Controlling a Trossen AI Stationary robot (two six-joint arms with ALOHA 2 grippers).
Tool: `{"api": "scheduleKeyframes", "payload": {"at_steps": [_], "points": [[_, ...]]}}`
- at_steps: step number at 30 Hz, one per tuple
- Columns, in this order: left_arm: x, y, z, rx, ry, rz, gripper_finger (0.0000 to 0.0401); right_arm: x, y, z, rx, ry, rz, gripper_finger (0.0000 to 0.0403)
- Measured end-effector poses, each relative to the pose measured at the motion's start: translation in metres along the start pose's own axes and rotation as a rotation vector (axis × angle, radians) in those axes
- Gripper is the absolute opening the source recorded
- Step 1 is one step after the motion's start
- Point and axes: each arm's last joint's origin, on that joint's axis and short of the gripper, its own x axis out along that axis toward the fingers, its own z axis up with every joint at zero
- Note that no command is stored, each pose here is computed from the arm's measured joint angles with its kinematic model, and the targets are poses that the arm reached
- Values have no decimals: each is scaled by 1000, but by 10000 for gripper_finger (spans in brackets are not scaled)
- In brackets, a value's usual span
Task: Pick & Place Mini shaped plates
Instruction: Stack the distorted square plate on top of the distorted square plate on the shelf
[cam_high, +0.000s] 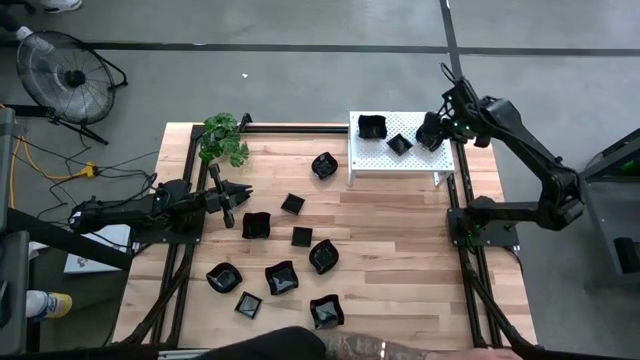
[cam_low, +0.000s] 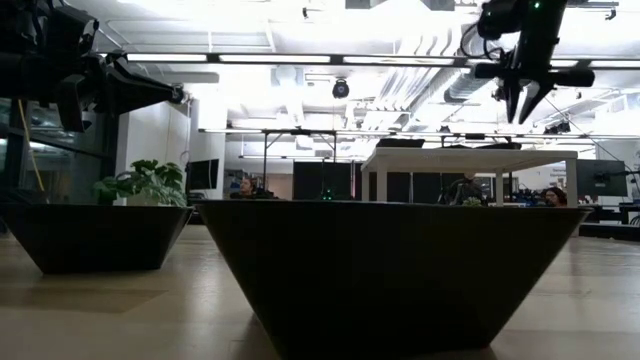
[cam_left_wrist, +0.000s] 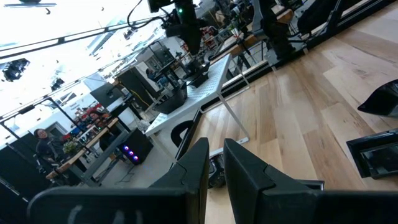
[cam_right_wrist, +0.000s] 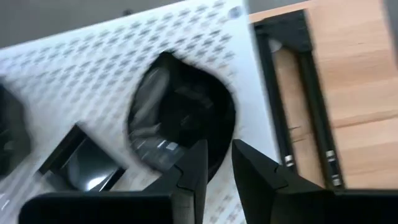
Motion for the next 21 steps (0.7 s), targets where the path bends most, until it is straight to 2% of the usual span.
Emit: {"api": "scheduleKeyframes", "payload": {"at_steps": [11,21], "points": [[0,0,0,0,0,0,46,-27,13,-34,-174,66,201,74],[0,0,0,0,0,0,46,-39,24,-70,-552,175,285,74]]}}
